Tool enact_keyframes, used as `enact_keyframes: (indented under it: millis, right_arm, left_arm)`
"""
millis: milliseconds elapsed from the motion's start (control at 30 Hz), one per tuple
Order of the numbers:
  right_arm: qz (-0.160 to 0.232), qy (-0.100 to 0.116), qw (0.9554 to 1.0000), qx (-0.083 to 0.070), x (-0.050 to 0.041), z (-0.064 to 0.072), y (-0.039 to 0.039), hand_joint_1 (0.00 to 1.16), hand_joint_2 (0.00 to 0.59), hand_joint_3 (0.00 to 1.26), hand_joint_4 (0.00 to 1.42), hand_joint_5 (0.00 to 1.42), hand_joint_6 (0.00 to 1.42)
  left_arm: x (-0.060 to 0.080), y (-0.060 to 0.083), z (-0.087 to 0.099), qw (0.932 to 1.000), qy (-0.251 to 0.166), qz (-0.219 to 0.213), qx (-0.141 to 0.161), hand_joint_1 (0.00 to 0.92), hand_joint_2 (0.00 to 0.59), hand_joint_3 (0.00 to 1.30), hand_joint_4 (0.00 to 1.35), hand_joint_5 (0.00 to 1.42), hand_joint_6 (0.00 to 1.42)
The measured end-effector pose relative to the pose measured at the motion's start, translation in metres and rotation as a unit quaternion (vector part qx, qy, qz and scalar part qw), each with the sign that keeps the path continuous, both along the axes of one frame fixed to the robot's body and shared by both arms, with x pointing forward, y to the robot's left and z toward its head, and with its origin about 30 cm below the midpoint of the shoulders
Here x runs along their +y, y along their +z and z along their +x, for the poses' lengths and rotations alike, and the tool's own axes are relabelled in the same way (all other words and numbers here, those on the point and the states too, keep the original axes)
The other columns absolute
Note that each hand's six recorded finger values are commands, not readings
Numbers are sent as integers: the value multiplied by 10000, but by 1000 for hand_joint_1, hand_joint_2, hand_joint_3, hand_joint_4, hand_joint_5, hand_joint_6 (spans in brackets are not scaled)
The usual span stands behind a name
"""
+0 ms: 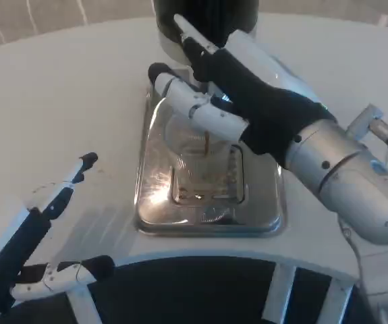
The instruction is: Grasp the cup under the faucet to collect the drink, then remove the cup.
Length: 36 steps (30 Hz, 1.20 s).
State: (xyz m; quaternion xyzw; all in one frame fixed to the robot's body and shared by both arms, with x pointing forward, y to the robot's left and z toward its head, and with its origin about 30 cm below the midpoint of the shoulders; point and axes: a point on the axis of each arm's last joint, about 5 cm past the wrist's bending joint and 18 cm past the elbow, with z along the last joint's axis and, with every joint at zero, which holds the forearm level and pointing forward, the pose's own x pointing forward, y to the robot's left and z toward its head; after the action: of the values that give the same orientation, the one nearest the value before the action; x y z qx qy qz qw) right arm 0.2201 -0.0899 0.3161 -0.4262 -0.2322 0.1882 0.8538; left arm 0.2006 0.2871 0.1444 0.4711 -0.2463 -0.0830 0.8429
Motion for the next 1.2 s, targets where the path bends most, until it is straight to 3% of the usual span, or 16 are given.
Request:
enact_keyframes:
  millis: [233, 333, 433, 600, 733, 1200]
  right_arm:
    - [-226, -68, 9996, -126, 23, -5, -11, 0, 469, 0, 0, 0, 0]
    - [-247, -74, 9996, -149, 25, -2, -12, 0, 469, 0, 0, 0, 0]
    - [-254, -86, 9995, -154, 24, 0, -12, 0, 469, 0, 0, 0, 0]
    - [-267, -84, 9995, -169, 20, -1, -11, 0, 469, 0, 0, 0, 0]
    - [-281, -96, 9994, -167, 7, -2, -7, 0, 470, 0, 0, 0, 0]
    - [-283, -125, 9994, -171, -15, -7, -6, 0, 485, 0, 0, 0, 0]
  left_arm:
    - [8, 3, 13, 9998, 52, -98, 169, 54, 50, 8, 16, 129, 163]
    - [-14, -10, 34, 9993, 131, -261, 249, 102, 37, 0, 0, 152, 190]
    - [-109, 7, 113, 9968, 288, -673, 307, 131, 31, 0, 0, 159, 208]
    - [-223, 61, 206, 9946, 353, -936, 293, 171, 29, 0, 0, 169, 235]
    - [-347, 84, 311, 9948, 312, -920, 315, 209, 25, 0, 0, 172, 241]
    - [-496, 98, 536, 9951, 193, -937, 239, 258, 29, 0, 0, 181, 247]
